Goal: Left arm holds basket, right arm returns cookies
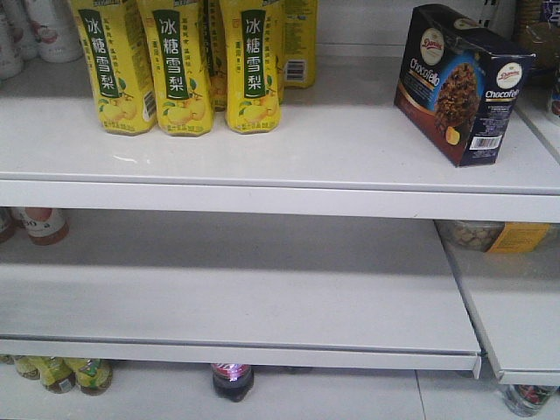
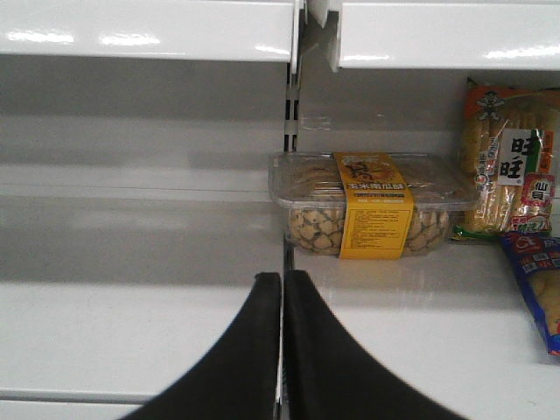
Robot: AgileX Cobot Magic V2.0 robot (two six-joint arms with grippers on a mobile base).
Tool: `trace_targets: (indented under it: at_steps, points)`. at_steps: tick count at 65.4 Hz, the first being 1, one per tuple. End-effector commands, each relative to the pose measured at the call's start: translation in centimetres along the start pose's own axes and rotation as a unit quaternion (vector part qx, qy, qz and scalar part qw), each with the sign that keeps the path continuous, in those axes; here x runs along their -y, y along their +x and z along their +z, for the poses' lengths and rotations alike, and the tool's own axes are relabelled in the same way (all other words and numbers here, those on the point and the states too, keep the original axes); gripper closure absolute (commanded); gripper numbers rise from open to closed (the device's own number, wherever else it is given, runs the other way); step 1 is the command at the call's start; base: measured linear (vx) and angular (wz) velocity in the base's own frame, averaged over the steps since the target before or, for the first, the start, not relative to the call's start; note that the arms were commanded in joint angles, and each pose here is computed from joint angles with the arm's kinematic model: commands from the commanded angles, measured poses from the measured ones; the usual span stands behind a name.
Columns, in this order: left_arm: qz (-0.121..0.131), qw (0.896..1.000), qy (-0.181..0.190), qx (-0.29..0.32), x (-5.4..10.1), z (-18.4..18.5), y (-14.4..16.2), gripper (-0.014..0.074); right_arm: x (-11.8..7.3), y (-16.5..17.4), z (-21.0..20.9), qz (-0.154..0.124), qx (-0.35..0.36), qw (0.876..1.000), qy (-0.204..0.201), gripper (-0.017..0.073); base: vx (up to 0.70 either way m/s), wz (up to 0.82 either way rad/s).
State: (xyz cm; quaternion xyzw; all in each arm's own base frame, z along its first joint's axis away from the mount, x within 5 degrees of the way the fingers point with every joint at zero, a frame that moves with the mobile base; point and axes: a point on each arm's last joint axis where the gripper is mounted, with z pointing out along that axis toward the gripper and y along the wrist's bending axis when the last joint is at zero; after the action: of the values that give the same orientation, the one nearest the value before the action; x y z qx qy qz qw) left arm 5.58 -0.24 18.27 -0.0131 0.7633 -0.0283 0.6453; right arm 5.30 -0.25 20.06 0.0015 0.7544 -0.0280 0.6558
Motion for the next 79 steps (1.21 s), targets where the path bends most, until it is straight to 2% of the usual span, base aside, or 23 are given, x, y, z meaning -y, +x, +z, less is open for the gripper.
trace_targets:
  at_steps: [1, 12, 21, 32, 79]
  points:
    - [0.017, 0.997, -0.004, 0.074, 0.0, -0.4, -1.9, 0.06, 0.1, -1.1, -0.1, -0.005, 0.072, 0.997, 0.008, 0.0567, 0.0, 0.0]
    - [0.017, 0.997, -0.004, 0.074, 0.0, -0.4, -1.9, 0.06, 0.0, 0.1, 0.3, 0.006, 0.081, 0.997, 0.005, 0.0567, 0.0, 0.0]
    - [0.017, 0.997, -0.004, 0.074, 0.0, -0.4, -1.9, 0.06, 0.0, 0.0, 0.3, -0.001, 0.086, 0.996, 0.006, 0.0567, 0.0, 0.0]
    - [0.017, 0.997, -0.004, 0.074, 0.0, -0.4, -1.9, 0.06, 0.0, 0.0, 0.3, 0.025, 0.089, 0.996, 0.004, 0.0567, 0.0, 0.0]
    - [0.017, 0.997, -0.004, 0.074, 0.0, -0.4, -1.9, 0.06, 0.0, 0.0, 0.3, 0.027, 0.088, 0.996, 0.004, 0.0567, 0.0, 0.0]
